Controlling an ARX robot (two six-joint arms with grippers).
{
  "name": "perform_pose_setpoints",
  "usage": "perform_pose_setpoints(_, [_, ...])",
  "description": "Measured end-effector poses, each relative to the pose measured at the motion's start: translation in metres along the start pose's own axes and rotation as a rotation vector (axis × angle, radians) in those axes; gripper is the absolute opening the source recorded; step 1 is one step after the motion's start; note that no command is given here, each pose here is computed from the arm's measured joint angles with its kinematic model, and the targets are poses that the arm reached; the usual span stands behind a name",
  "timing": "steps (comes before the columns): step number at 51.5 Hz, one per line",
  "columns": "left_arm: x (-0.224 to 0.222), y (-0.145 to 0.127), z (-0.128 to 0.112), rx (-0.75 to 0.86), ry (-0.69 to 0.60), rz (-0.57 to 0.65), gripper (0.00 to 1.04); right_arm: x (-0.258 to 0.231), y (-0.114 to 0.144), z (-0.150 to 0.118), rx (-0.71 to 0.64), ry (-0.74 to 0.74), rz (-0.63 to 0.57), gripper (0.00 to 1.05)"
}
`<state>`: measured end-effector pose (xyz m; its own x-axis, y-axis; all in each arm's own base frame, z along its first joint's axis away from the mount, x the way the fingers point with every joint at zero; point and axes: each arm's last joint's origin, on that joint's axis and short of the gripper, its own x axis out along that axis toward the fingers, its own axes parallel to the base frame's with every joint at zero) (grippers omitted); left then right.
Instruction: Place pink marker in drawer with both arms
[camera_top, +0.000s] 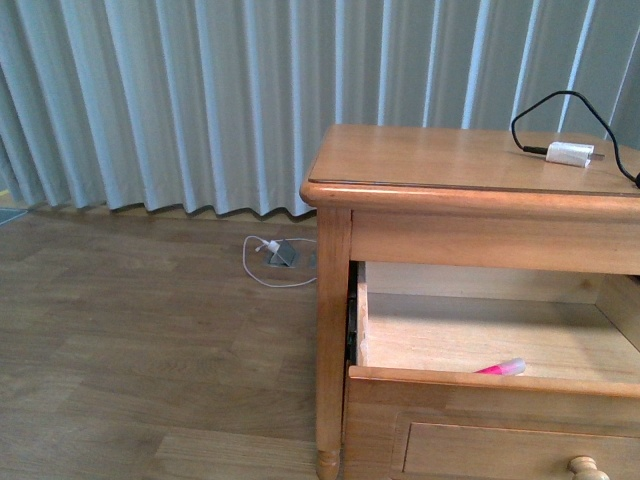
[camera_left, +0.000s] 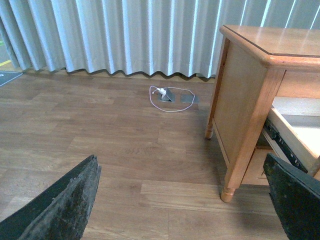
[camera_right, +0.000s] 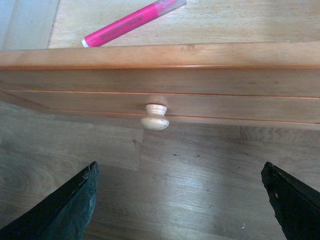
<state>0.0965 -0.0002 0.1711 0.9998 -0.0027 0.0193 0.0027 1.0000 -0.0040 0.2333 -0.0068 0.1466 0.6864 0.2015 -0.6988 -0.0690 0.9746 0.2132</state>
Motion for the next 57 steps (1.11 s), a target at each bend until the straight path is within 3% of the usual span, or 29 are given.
perform_pose_setpoints(18, [0.0,0.0,0.0,0.0,0.0,0.0,0.99,0.048,0.004,0.024,-0.02,-0.029,-0.036,0.96])
perform_pose_setpoints(57, [0.0,0.0,0.0,0.0,0.0,0.0,0.99,0.135,-0.001,0.088,-0.011,-0.3,-0.14,0.96])
